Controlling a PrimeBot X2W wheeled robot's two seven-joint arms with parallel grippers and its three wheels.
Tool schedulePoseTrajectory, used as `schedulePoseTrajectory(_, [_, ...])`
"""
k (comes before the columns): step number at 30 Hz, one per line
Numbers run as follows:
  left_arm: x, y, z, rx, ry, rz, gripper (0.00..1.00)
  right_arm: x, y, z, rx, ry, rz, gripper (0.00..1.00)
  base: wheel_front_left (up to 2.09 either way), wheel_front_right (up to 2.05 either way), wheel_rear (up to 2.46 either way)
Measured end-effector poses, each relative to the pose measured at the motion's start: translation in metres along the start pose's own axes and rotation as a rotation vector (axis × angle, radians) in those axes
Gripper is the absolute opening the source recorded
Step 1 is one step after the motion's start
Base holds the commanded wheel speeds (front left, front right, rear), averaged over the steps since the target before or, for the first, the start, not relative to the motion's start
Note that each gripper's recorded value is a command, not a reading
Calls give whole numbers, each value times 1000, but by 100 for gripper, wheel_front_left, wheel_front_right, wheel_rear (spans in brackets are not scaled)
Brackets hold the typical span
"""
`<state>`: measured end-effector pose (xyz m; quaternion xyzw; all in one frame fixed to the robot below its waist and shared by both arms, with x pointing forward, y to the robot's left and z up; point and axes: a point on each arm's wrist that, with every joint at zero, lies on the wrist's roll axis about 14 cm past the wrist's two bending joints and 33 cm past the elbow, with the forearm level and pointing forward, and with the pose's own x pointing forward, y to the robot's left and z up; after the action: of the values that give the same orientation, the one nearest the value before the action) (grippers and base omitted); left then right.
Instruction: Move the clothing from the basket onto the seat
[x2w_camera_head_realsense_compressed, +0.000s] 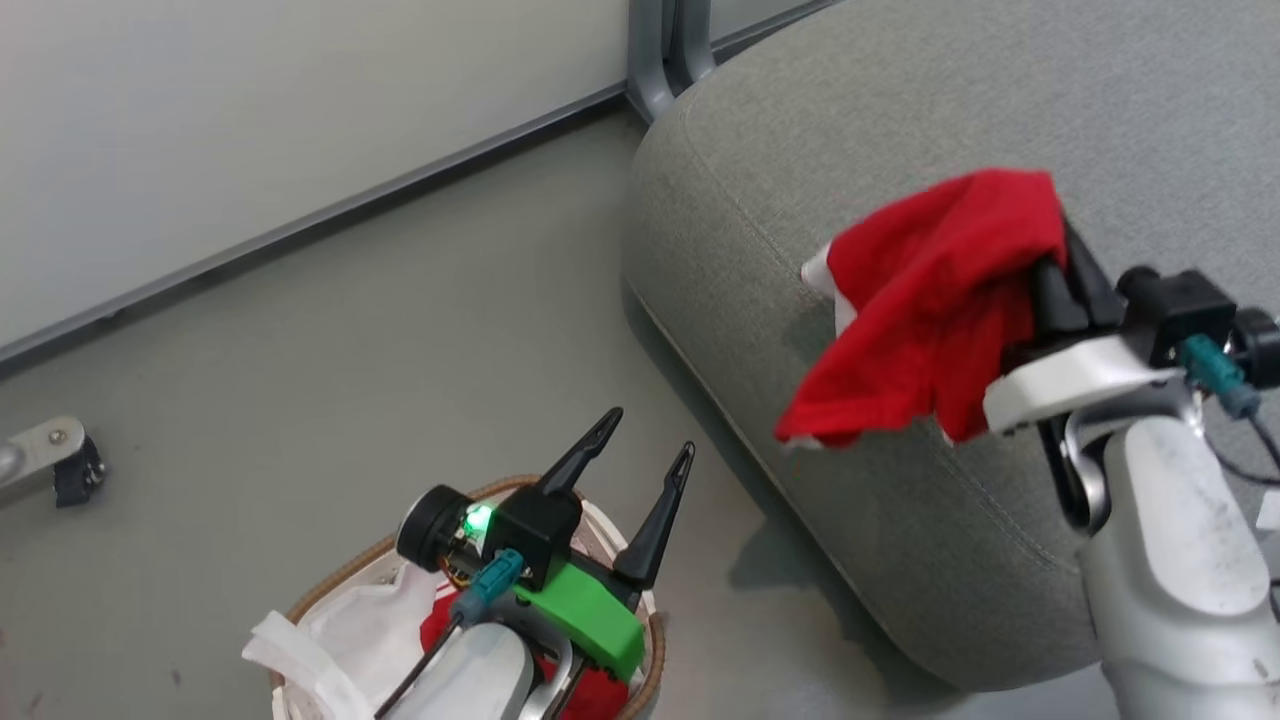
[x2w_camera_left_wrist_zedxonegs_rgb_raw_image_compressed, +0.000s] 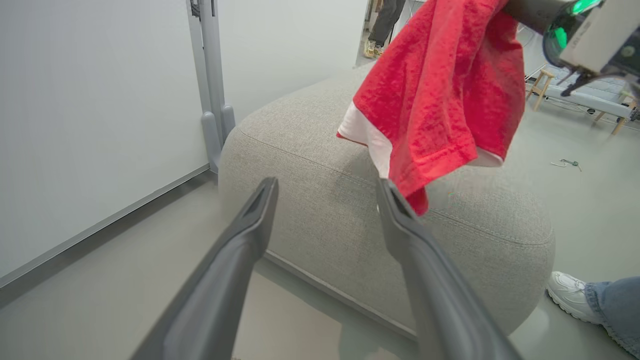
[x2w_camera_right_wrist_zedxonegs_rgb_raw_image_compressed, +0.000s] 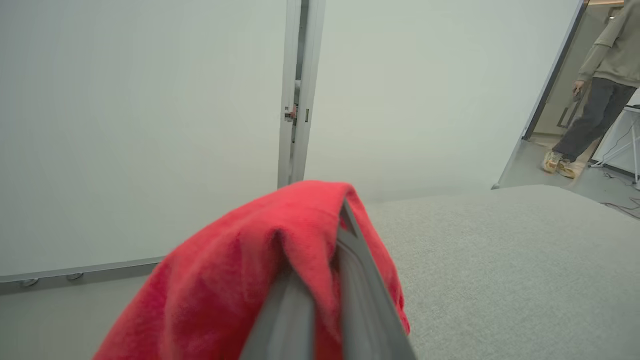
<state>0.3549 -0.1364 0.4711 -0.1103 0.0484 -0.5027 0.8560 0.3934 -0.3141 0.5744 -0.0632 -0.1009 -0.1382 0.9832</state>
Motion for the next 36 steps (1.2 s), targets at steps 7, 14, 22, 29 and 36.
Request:
schedulePoseTrajectory(7, [11, 30, -6, 11, -9, 1, 100, 80, -31, 41, -184, -112, -12, 0, 0, 0, 0])
schedulePoseTrajectory(14, [13, 75, -26, -11, 1, 67, 100, 146, -50, 42, -238, -127, -58, 0, 0, 0, 0])
schedulePoseTrajectory(22, [8, 109, -55, -38, 23, 112, 100, 183, -72, -27, -295, 33, -109, 0, 0, 0, 0])
schedulePoseTrajectory(29, [-2, 127, -90, -96, 73, 162, 100, 169, -71, -122, -283, 236, -123, 0, 0, 0, 0])
schedulePoseTrajectory(36, [-8, 136, -107, -101, 106, 181, 100, 134, -50, -178, -264, 359, -91, 50, 0, 0, 0])
